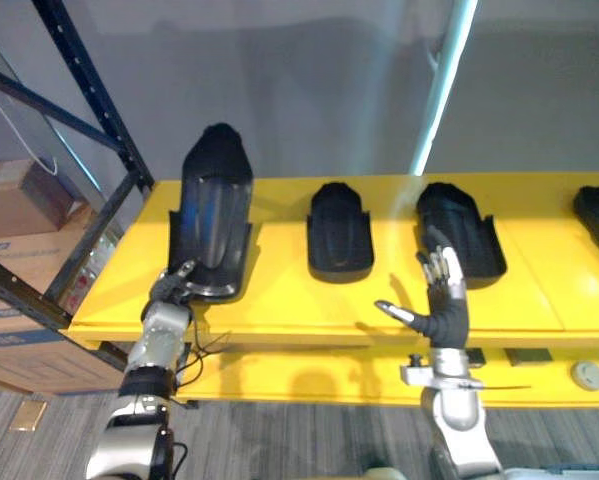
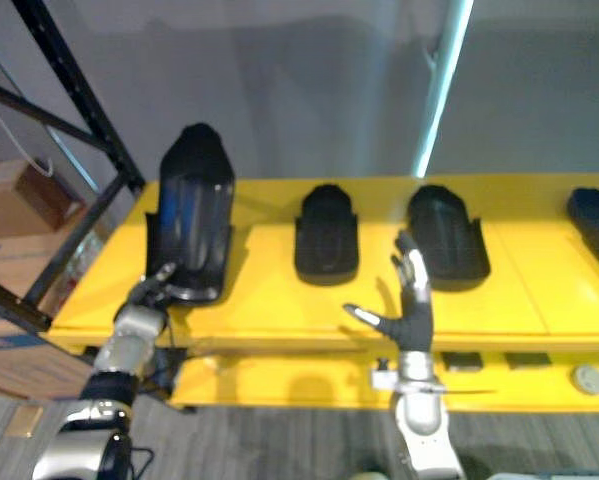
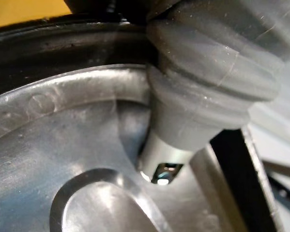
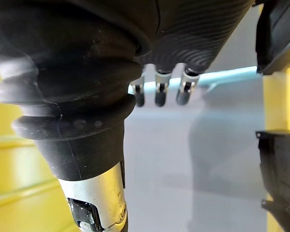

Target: Walk over and take plastic housings, then place them on the shelf

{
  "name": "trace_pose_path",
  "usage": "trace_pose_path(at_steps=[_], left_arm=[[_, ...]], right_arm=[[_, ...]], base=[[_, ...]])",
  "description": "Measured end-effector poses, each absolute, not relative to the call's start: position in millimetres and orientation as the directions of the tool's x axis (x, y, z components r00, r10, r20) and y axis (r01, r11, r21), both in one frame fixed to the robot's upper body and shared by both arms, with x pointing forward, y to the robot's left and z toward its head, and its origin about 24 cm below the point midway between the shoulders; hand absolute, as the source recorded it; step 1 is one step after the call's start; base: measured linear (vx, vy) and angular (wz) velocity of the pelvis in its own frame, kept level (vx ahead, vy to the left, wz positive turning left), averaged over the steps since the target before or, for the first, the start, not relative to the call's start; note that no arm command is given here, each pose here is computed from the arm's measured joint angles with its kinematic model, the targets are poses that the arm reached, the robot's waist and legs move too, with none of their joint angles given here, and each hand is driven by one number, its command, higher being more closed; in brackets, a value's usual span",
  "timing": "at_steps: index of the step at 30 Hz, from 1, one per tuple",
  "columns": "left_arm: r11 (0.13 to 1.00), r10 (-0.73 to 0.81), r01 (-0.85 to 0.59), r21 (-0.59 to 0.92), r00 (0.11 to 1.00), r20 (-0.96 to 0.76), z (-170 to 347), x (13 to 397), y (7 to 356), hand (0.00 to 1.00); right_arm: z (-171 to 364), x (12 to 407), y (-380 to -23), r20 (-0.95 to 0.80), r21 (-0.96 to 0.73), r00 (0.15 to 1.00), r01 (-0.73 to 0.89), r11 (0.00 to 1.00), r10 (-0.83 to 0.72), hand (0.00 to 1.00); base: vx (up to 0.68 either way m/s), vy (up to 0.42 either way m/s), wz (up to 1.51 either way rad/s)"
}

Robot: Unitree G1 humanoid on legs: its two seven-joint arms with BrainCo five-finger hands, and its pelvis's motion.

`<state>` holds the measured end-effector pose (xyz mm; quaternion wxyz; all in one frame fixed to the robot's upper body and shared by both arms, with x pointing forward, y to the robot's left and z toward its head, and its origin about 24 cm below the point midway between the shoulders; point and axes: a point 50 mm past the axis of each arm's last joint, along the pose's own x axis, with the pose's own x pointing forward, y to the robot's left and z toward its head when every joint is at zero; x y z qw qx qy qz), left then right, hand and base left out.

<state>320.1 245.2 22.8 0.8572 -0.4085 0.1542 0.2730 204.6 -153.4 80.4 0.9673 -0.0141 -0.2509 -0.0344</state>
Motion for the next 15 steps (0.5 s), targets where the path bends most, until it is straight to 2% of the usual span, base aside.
trace_pose_path(at_steps=[15], left_arm=[[0.406,0.387,-0.643,-0.65,0.765,-0.515,26.3,323.7,249.0,0.0]], right_arm=[[75.0,204.1,-156.3,0.46,0.014,0.883,0.096,0.995,-0.091,0.0]], base=[[0.0,0.0,-0.01]])
